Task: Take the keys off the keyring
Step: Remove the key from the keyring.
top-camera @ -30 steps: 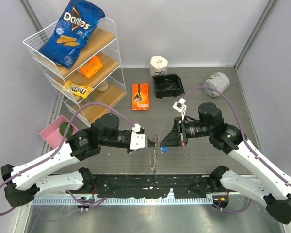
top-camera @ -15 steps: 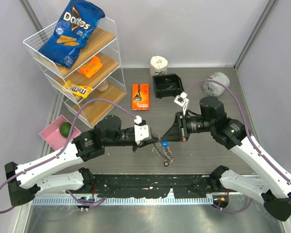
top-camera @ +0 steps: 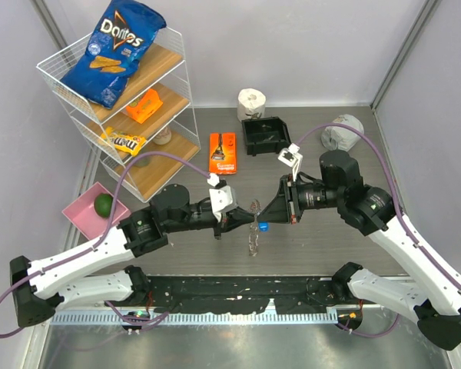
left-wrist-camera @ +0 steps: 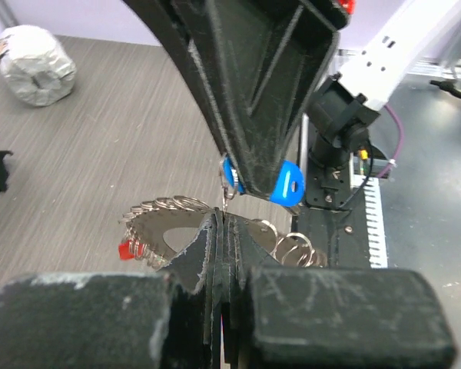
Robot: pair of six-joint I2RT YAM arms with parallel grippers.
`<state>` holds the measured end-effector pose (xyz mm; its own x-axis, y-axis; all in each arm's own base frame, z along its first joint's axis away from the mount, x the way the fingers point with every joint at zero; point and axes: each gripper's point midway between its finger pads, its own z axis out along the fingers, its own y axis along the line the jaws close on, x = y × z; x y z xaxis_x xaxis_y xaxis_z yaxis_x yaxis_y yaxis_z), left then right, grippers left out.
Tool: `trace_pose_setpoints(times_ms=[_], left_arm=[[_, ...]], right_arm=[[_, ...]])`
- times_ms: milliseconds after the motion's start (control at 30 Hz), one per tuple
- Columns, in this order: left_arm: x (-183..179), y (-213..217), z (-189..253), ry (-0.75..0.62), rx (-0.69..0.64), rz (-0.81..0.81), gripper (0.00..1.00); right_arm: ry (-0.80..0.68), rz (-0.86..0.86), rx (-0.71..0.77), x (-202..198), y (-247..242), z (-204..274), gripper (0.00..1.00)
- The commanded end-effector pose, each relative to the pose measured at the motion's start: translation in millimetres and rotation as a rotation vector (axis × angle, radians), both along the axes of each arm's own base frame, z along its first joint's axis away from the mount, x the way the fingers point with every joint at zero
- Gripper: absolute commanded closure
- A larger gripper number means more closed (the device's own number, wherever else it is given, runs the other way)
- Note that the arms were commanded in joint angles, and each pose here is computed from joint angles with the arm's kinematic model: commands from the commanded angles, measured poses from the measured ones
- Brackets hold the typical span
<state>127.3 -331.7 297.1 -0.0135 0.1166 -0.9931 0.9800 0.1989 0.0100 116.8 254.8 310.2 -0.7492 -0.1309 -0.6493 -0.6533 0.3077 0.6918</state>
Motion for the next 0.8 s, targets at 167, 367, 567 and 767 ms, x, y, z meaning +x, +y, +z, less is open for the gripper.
trace_pose_setpoints(times_ms=[167,367,567,767], left_arm=[[-57,-11,27,-0.057,-0.107,-0.374,1.0],[-65,-17,21,0.019,-0.088,-0.446,1.0],[-49,-14,18,-0.067,-0.108,-0.337,1.0],[-41,-5,14,-0.223,-0.054,-0.248,1.0]], right_arm=[[-0.103,-0.032,0.04,3,-5,36,0.95],[-0.099,-0.026,0.039,1,-6,38,0.95],[-0.063,-0.078,-0.009,3,-12,26,0.89],[0.004,-0.113,-0.042,5,-14,15,0.92]])
